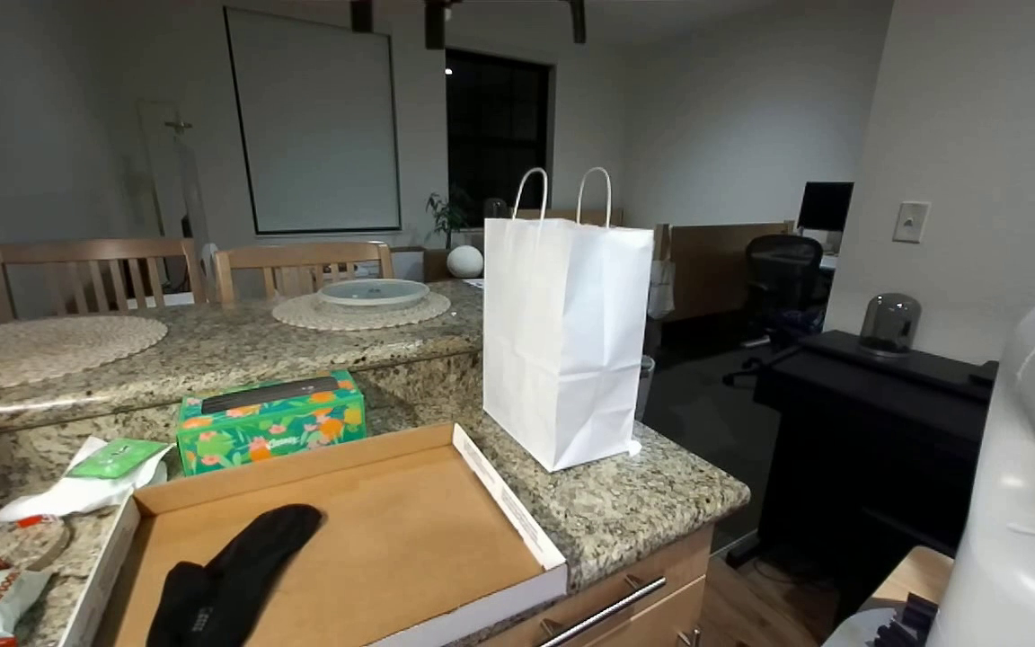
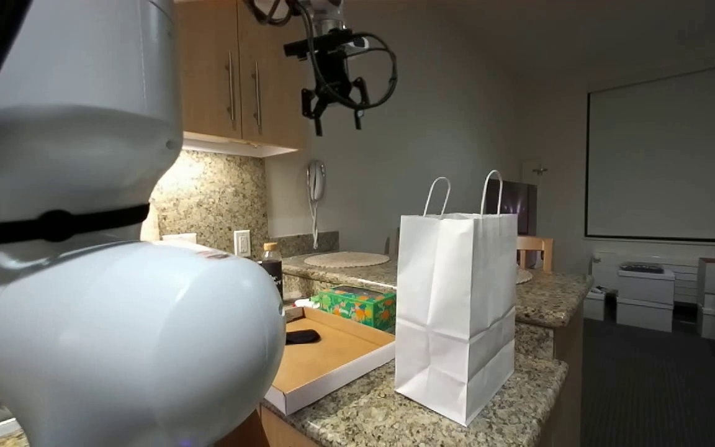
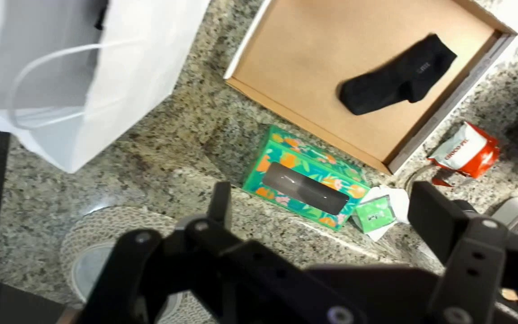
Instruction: Put the socks inside the white bag
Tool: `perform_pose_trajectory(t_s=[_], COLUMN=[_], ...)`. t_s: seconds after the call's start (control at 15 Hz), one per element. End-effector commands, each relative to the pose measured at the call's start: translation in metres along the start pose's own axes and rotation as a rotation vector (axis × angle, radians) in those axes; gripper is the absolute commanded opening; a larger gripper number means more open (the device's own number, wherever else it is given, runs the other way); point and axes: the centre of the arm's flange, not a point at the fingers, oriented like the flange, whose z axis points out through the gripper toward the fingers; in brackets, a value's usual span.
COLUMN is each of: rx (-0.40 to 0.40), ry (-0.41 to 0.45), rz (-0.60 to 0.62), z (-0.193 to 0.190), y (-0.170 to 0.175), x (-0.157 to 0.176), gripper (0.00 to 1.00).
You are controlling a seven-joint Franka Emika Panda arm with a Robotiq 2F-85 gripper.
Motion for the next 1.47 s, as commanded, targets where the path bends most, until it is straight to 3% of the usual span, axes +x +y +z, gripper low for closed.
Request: perform_pose_trajectory(t_s=[0.0, 0.33, 0.67, 1.0, 1.4], rx=[0.038, 0.074, 0.113, 0.126, 0.121], ry=[-0.021, -0.115, -0.108, -0.137, -0.185], rz=[0.069, 0.096, 0.134, 0.206, 0.261], z=[0.075, 0.2, 0.336, 0.433, 0.48], y=[-0.072, -0.155, -0.216, -0.235, -0.222], x=[0.004, 0.01, 0.013, 0.013, 0.015], gripper=[1.0, 1.0, 1.0, 1.0, 1.0])
